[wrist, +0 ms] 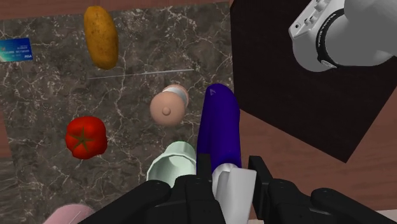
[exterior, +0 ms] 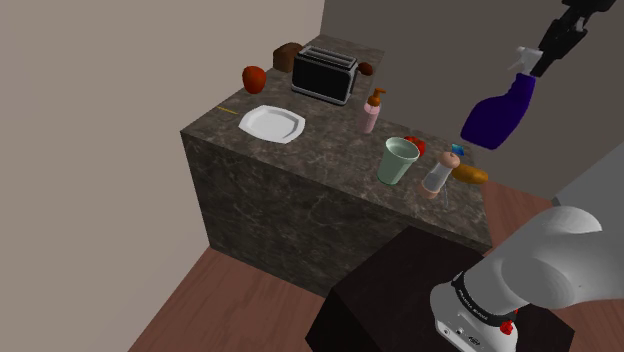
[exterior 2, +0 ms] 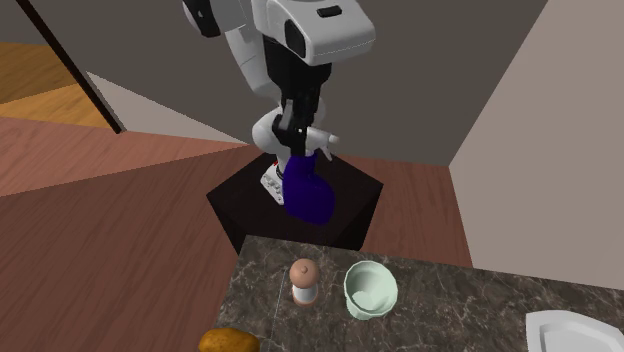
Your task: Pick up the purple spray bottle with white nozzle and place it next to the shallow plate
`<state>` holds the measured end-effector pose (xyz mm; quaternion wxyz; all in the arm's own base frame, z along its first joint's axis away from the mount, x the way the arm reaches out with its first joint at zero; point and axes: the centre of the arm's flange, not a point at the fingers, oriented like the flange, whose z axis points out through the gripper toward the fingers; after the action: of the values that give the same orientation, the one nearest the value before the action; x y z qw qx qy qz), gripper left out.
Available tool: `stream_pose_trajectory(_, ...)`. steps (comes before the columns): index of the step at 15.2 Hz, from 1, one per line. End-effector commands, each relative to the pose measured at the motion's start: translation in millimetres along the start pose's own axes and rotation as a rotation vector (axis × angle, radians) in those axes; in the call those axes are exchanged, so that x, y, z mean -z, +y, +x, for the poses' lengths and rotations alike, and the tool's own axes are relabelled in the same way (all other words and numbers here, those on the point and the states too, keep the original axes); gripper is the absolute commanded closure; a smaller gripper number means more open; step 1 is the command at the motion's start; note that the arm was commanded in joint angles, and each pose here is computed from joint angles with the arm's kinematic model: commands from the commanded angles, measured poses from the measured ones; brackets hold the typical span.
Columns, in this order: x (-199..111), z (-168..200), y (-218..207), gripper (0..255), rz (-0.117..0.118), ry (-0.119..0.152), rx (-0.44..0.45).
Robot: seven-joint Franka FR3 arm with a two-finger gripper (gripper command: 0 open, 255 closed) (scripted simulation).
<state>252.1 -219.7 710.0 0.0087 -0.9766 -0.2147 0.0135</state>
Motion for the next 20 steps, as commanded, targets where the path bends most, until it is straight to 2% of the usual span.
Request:
stream_pose_trajectory(1, 12, 0, -1, 255, 0.0, 0.0, 0.0)
stream_pose_trajectory(4, 26, 0, -1, 255, 0.0, 0.0, 0.0)
stream_pose_trajectory(20, -59, 192, 27, 255, 0.0, 0.0, 0.0)
